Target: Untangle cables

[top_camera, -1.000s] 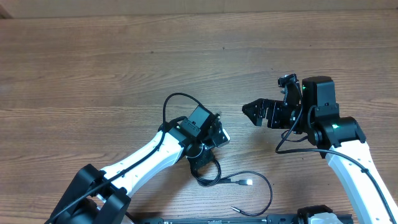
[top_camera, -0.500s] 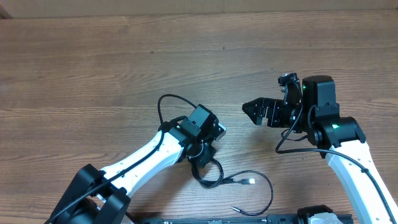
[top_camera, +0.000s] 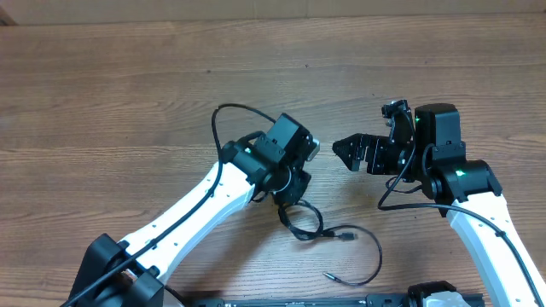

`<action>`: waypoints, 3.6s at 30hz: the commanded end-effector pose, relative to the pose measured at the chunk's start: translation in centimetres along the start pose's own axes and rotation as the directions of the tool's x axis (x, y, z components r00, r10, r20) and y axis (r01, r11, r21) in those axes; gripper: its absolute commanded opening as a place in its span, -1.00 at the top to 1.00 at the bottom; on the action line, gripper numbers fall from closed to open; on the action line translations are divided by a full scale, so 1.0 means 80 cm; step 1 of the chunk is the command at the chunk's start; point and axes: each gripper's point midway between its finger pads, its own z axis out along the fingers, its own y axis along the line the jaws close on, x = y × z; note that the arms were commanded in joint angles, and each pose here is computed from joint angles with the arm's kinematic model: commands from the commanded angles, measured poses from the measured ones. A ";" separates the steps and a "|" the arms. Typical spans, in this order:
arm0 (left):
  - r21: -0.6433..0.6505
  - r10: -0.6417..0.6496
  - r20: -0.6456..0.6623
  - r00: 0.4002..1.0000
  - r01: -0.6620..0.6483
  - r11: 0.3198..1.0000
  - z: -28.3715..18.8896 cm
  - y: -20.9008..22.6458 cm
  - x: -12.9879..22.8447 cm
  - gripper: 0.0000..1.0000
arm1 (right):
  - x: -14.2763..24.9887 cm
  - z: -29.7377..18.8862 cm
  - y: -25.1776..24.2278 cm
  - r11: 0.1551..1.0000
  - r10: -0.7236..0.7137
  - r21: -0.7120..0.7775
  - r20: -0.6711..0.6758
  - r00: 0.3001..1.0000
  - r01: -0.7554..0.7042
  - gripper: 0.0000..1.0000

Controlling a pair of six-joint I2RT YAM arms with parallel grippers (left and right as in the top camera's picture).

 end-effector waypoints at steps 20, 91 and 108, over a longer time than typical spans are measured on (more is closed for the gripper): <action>0.125 -0.322 0.151 0.935 0.305 0.944 -0.100 0.013 -0.086 0.92 | -0.007 -0.004 0.002 1.000 0.028 0.000 0.013 1.000 -0.028 -1.00; 0.195 -0.796 -0.568 -0.211 0.905 -0.379 -0.186 0.057 -0.111 0.92 | 0.030 -0.011 0.199 0.794 -0.285 -0.553 0.026 0.958 0.251 -0.89; 0.156 -0.797 -0.578 -0.177 0.934 -0.321 -0.176 0.023 -0.103 0.92 | 0.013 -0.005 0.199 0.791 -0.315 -0.521 0.104 0.943 0.322 -0.30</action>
